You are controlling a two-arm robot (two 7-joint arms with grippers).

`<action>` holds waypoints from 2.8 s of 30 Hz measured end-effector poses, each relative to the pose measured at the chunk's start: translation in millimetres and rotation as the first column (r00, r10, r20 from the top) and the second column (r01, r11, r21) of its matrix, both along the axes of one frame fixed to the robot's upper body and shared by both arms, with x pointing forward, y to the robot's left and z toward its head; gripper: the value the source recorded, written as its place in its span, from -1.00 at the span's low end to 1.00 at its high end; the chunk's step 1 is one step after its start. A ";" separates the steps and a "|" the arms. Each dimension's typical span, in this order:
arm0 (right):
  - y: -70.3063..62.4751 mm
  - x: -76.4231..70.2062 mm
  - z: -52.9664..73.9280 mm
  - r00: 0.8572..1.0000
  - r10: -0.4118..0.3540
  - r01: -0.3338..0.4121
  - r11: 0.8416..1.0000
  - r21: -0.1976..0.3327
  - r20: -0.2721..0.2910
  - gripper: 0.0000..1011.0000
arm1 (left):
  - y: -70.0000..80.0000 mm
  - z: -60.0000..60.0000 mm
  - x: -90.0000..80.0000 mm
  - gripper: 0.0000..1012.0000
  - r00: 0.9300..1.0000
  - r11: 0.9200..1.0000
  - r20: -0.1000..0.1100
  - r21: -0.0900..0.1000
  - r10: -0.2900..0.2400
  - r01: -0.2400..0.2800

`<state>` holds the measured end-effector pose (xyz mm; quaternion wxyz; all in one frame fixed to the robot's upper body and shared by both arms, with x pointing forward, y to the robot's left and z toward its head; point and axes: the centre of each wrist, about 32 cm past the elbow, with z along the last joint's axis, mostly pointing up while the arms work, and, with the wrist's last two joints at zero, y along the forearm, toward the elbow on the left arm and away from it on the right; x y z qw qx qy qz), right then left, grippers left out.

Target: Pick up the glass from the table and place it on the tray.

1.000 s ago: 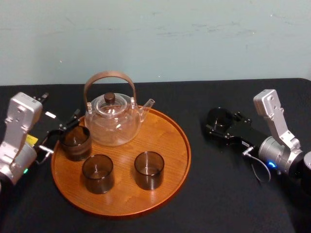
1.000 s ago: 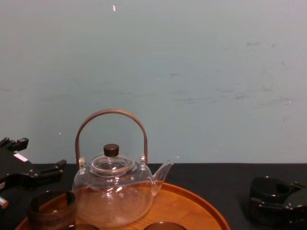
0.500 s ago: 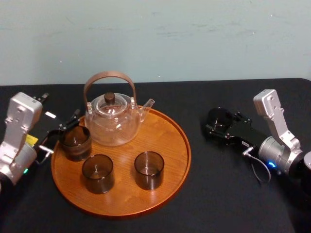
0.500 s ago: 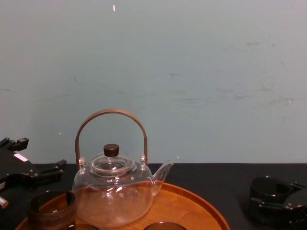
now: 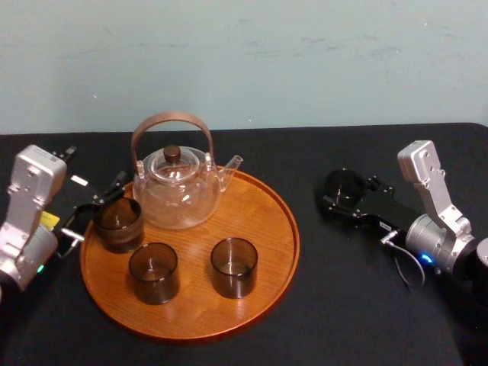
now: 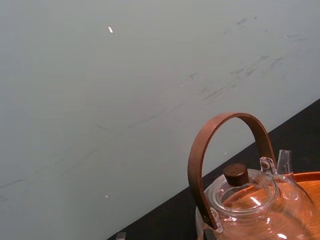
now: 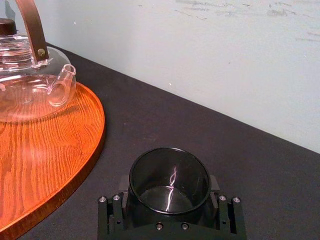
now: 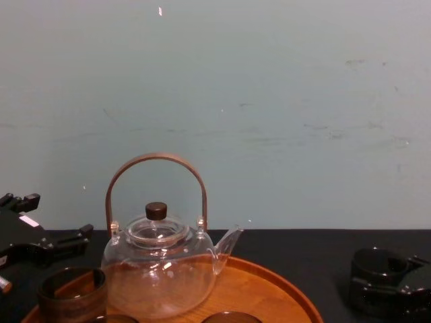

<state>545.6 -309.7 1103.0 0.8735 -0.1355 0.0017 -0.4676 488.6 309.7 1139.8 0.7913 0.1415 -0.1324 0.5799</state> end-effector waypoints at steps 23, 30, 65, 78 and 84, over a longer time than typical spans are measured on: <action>0.0 0.0 0.0 1.000 0.000 0.000 1.000 0.000 0.000 0.80 | 0.0 0.0 0.0 0.98 1.000 1.000 0.000 0.000 0.000 0.000; 0.0 0.0 0.0 1.000 0.000 0.000 1.000 0.000 0.000 0.80 | 0.0 0.0 0.0 0.98 1.000 1.000 0.000 0.000 0.000 0.000; 36.4 17.1 21.4 0.984 0.169 -0.171 0.985 0.025 0.053 0.81 | 0.0 0.0 0.0 0.98 1.000 1.000 0.000 0.000 0.000 0.000; 62.8 33.3 14.3 0.969 0.246 -0.248 0.968 0.050 0.035 0.80 | 0.0 0.0 0.0 0.98 1.000 1.000 0.000 0.000 0.000 0.000; 71.7 38.9 7.7 0.963 0.267 -0.268 0.961 0.064 0.022 0.80 | 0.0 0.0 0.0 0.98 1.000 1.000 0.000 0.000 0.000 0.000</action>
